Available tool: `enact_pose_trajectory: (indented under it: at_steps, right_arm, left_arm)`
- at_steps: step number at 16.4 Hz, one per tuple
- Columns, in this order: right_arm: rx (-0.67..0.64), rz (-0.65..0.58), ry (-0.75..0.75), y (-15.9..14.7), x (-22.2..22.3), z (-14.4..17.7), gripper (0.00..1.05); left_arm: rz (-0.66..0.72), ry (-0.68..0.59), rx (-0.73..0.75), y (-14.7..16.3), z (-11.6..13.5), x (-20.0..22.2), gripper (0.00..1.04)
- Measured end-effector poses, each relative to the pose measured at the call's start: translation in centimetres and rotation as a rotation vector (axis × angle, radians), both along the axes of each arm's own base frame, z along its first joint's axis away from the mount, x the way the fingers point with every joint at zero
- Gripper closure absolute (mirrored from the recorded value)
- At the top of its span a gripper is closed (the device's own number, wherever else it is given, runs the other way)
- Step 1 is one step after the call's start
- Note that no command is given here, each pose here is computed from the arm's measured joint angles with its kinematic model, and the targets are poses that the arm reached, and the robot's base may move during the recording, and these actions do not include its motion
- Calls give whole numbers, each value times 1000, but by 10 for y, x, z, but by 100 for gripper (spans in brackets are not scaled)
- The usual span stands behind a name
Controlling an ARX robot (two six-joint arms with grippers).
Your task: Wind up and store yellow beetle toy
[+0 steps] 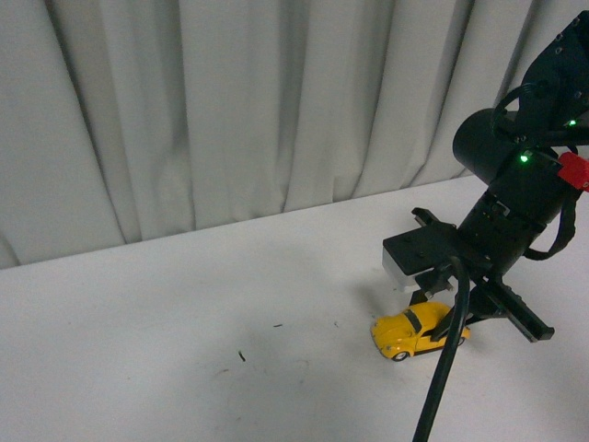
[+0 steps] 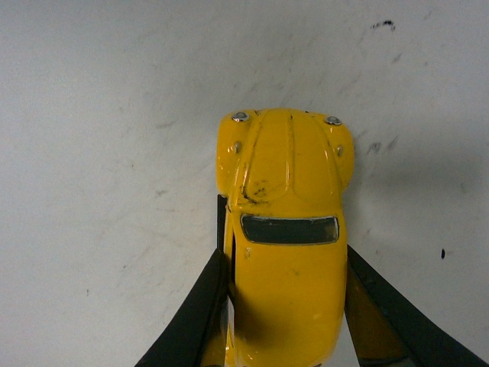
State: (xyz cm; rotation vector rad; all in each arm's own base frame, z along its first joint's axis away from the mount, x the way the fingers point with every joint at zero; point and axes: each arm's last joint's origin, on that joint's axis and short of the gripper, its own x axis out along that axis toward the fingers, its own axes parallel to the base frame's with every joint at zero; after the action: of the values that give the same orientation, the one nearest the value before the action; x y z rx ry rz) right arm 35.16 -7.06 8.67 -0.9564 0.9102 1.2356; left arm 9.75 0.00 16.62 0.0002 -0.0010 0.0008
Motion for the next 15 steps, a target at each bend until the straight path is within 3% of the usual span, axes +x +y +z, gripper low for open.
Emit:
enact_pose_trajectory:
  at_steps: [7, 8, 14, 15]
  right_arm:
    - [-11, -49, -2, -18, -4, 1, 69]
    - [-11, -47, -5, -17, -4, 1, 63]
    - [-21, -41, -18, -15, -4, -1, 4]
    - [-16, -40, -18, -14, -4, -2, 7]
  left_arm:
    - [0, 0, 0, 0, 0, 0, 7]
    - [0, 0, 0, 0, 0, 0, 7]
    - [0, 0, 0, 0, 0, 0, 7]
    - [0, 0, 0, 0, 0, 0, 7]
